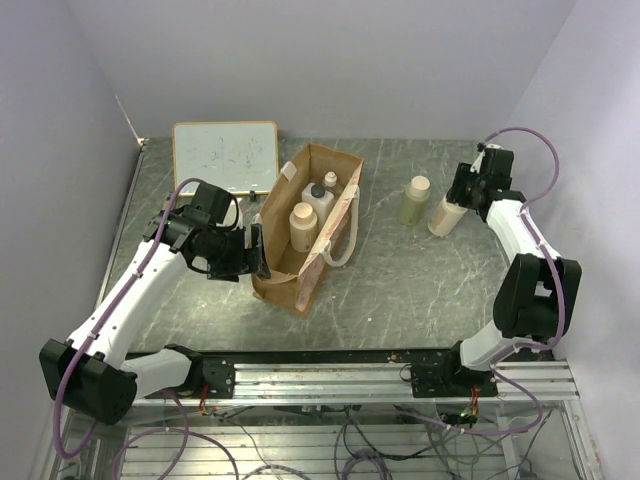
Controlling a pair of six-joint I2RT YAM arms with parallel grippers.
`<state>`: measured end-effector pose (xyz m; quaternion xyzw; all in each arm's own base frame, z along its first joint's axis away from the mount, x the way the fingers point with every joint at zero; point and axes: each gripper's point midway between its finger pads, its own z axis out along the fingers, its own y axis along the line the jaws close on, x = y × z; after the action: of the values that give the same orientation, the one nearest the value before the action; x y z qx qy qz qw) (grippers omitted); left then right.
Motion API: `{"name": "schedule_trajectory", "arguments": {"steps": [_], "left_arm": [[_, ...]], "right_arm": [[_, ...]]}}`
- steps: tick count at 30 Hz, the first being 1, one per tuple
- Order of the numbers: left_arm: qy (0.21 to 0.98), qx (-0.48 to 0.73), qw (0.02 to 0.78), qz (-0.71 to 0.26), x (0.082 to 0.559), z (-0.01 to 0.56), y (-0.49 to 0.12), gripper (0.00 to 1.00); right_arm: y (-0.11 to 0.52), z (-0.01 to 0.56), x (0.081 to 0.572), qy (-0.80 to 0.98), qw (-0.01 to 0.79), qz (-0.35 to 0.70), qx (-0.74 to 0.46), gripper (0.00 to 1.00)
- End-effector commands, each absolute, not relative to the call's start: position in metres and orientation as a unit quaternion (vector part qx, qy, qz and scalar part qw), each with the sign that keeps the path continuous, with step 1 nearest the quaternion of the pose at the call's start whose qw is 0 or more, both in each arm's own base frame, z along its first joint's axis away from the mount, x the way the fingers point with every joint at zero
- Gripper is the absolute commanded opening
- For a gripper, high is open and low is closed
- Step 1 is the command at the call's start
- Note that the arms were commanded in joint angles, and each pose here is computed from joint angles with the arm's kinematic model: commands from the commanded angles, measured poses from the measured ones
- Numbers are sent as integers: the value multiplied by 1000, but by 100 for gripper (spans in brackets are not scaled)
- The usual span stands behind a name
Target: Take the personal care products out of the canvas bag
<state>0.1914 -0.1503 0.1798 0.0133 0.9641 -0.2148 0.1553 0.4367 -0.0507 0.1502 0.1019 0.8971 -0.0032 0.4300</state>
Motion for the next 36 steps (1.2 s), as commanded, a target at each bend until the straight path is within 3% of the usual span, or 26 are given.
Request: {"name": "schedule_trajectory", "arguments": {"steps": [1,13,15,20,24,30,36], "left_arm": [[966,4,162,-202,191,185,-146,90],[964,6,163,-208,192,188,-148,90],[964,7,163,-209,191,188,-148,90],[963,15,163,-214,191,185,-150,90],[963,21,160,-214,188,190,-149,90],[959,30,166,-226,181,187,-149,90],[959,37,159,-233,180,182,-153,90]], "right_arm": [[-41,201,478,853,516,11,75,0],[-20,177,491,868,493,19,53,0],[-17,175,489,870,489,21,57,12],[-20,173,486,876,477,14,62,53],[-26,185,477,875,477,3,85,75],[-25,196,444,880,459,9,120,82],[17,167,377,894,408,112,146,82]]}}
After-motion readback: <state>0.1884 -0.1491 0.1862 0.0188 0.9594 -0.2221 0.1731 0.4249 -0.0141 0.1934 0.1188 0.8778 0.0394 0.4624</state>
